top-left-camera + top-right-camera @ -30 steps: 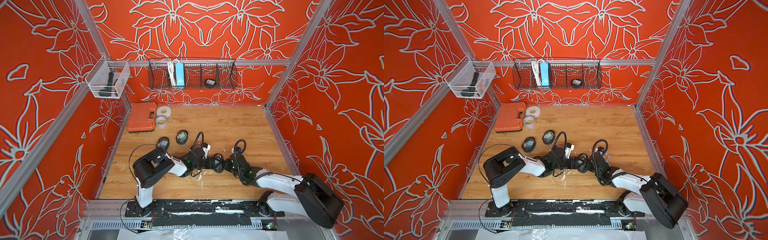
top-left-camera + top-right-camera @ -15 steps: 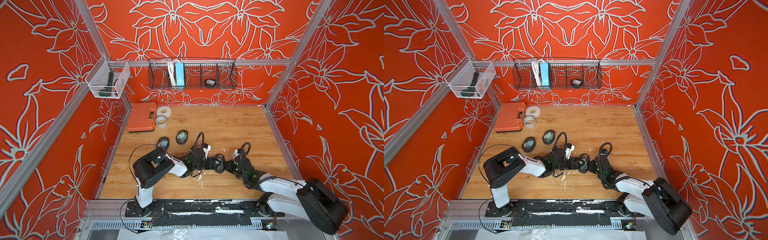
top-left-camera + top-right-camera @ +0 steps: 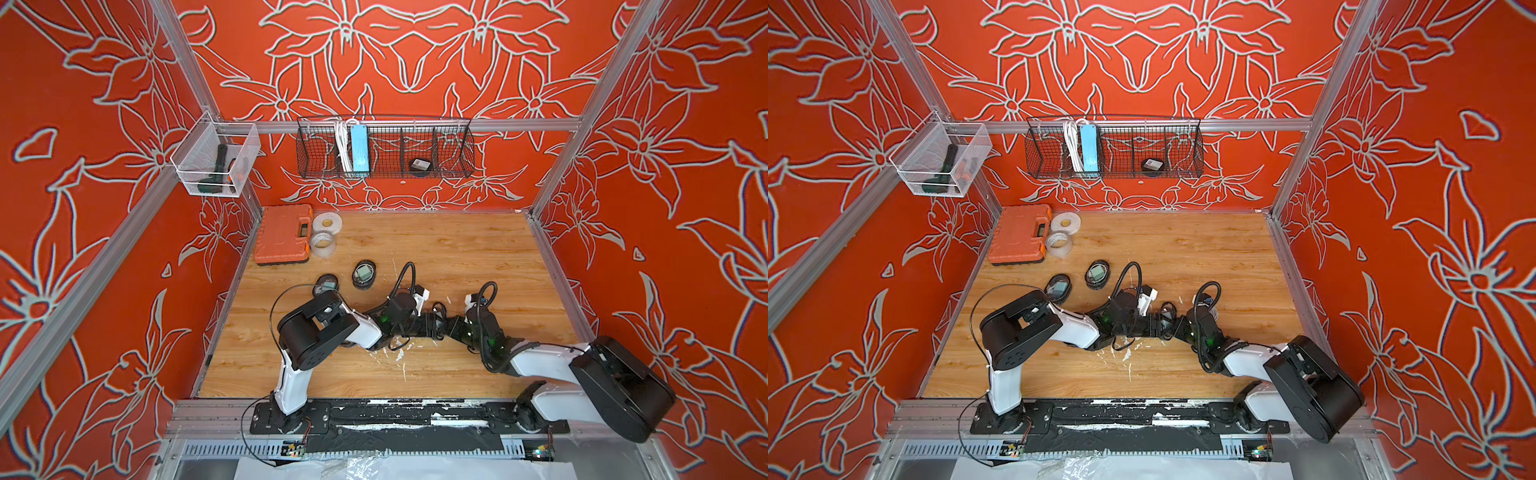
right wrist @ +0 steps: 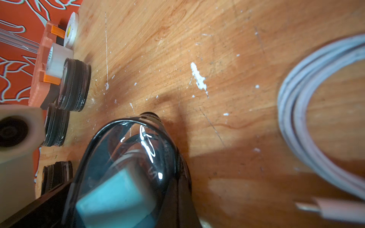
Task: Pack away charging kits
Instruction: Close the storage bag at the center of the board, then pick up the storage bag at the center of the board, then zip the zipper on the storage bag.
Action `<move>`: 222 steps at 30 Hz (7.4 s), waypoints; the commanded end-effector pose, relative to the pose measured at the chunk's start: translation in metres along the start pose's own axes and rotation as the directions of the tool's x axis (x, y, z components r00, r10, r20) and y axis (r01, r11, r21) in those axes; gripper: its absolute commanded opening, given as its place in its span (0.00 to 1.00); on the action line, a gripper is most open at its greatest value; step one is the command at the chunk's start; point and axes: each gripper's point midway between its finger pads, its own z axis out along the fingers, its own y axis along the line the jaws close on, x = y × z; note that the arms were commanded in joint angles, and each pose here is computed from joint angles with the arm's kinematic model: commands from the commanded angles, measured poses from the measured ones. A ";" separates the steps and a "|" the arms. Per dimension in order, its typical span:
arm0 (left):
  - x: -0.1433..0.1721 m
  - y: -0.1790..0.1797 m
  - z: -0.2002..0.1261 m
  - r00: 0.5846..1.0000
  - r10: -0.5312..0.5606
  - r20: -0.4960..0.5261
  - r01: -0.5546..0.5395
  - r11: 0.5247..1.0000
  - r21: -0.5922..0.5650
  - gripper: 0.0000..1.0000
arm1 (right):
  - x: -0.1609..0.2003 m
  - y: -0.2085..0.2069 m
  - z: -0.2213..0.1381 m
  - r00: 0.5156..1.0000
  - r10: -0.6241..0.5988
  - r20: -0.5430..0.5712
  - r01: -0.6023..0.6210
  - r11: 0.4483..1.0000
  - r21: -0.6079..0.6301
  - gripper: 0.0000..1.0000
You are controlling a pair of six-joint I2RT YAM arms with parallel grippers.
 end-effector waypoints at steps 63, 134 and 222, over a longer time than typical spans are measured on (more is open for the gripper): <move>-0.110 -0.053 -0.115 0.953 0.101 0.285 -0.080 0.993 -0.086 0.00 | -0.083 0.086 -0.106 0.964 -0.190 0.188 0.206 0.976 -0.068 0.98; -0.116 -0.285 -0.397 0.125 0.254 0.959 -0.705 0.703 -0.095 0.00 | -0.037 0.404 -0.251 0.404 -0.426 0.810 0.892 0.379 -0.246 0.20; -0.069 -0.280 -0.404 0.329 0.188 0.925 -0.743 0.657 0.131 0.62 | -0.032 0.401 -0.288 0.230 -0.521 0.822 0.973 0.113 -0.201 0.00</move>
